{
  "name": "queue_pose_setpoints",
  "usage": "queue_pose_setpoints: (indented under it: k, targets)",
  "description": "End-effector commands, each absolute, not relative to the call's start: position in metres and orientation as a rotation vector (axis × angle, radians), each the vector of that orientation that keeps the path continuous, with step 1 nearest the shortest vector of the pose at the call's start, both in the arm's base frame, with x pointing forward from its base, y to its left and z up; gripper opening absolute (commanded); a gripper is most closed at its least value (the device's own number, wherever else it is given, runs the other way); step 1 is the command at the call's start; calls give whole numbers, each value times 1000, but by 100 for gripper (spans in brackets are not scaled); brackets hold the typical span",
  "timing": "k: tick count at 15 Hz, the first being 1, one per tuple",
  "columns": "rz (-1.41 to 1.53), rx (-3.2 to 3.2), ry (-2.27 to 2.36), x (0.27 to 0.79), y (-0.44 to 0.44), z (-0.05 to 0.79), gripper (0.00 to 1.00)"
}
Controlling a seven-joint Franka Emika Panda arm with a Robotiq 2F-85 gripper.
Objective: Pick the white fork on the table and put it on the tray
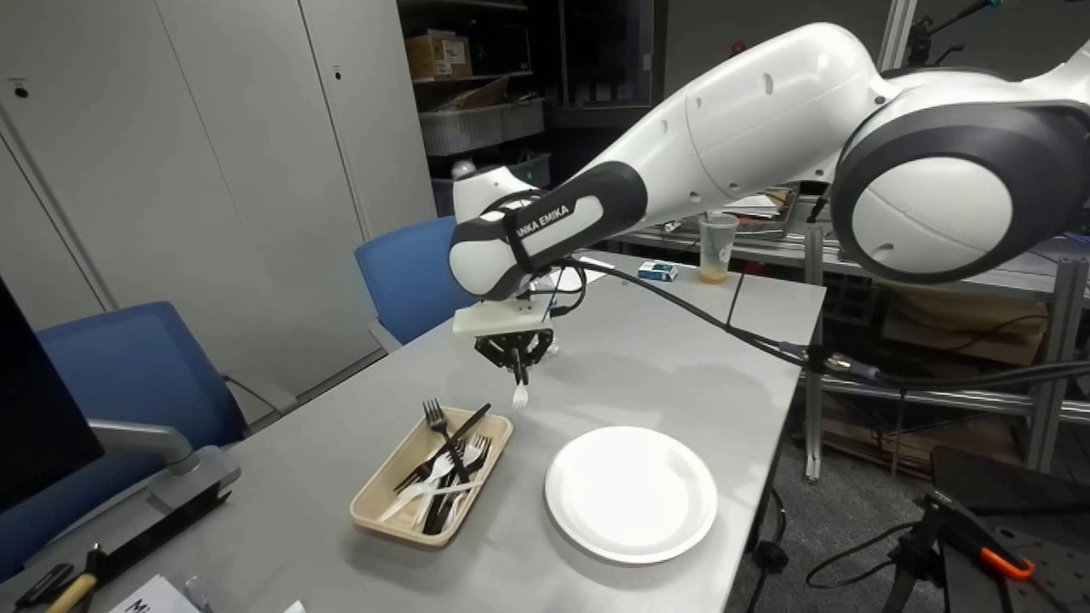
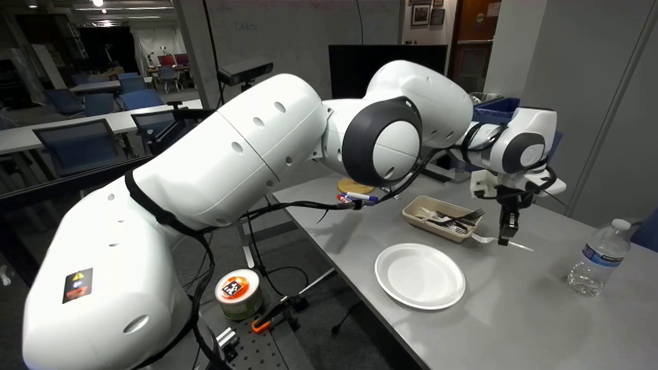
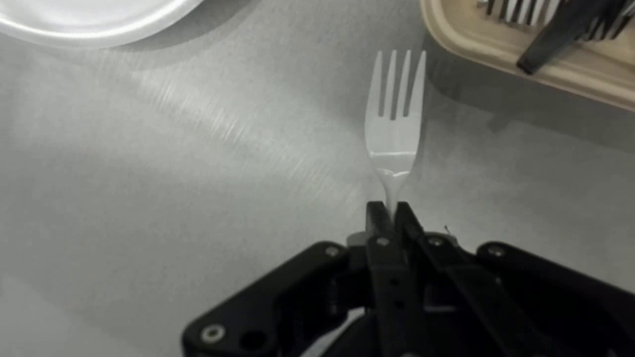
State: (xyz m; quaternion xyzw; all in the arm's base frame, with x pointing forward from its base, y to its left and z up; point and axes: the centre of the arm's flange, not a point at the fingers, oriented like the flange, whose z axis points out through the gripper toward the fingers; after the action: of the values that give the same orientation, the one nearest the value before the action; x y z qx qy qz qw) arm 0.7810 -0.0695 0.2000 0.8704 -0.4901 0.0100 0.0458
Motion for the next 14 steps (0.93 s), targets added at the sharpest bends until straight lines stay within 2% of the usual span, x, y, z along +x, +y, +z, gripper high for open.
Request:
queue_pose_setpoints:
  k: [1,7,14]
  targets:
    - [79,2660,-1463,773,-58,255,2]
    - [175,2764,-1361,791,9,303,2]
    - [125,2875,-1235,793,97,277,2]
